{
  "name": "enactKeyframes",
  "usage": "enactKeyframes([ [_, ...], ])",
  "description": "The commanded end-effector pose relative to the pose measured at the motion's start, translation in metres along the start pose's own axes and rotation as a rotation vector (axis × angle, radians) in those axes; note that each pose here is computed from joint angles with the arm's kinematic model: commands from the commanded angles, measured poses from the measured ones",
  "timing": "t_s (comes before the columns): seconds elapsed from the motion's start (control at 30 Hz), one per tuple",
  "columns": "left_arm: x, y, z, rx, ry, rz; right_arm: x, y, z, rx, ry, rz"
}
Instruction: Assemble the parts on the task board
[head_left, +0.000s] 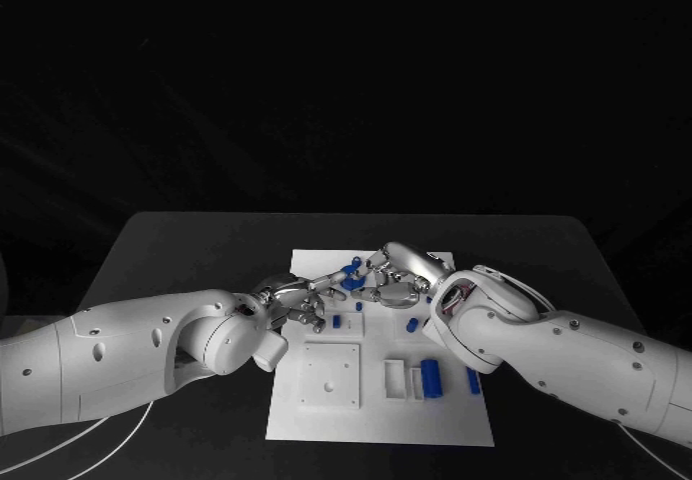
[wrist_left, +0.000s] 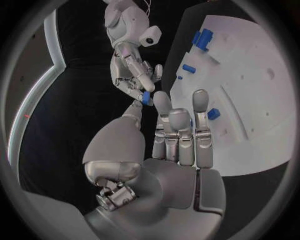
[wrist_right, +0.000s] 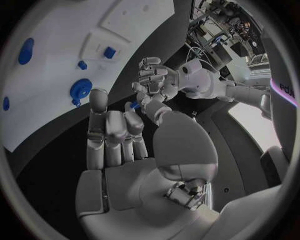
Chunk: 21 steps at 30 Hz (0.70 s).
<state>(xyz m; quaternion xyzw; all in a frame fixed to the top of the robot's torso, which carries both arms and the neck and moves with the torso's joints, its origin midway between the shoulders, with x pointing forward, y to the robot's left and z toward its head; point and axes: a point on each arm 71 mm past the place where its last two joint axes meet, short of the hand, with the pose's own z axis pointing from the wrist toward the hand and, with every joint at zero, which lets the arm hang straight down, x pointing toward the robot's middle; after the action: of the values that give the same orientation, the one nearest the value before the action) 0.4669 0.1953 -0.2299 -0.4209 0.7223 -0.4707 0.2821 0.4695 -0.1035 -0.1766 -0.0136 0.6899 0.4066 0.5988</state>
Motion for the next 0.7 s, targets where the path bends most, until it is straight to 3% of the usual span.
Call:
enactKeyframes([
  [0.03,0.0013,-0.0008,-0.0002,0.003,0.046,0.021,0.0022,0.0002,-0.0013,-0.017,0.034,0.009],
  [0.37,-0.0037,-0.0009,-0.0008,0.020,0.091,0.019,0.0029,-0.0082,-0.0067,-0.003,0.042,0.019],
  [0.7,0.0015,-0.0014,-0.0003,0.034,0.174,0.090,0.0067,-0.0054,-0.0091,-0.013,0.061,0.040],
])
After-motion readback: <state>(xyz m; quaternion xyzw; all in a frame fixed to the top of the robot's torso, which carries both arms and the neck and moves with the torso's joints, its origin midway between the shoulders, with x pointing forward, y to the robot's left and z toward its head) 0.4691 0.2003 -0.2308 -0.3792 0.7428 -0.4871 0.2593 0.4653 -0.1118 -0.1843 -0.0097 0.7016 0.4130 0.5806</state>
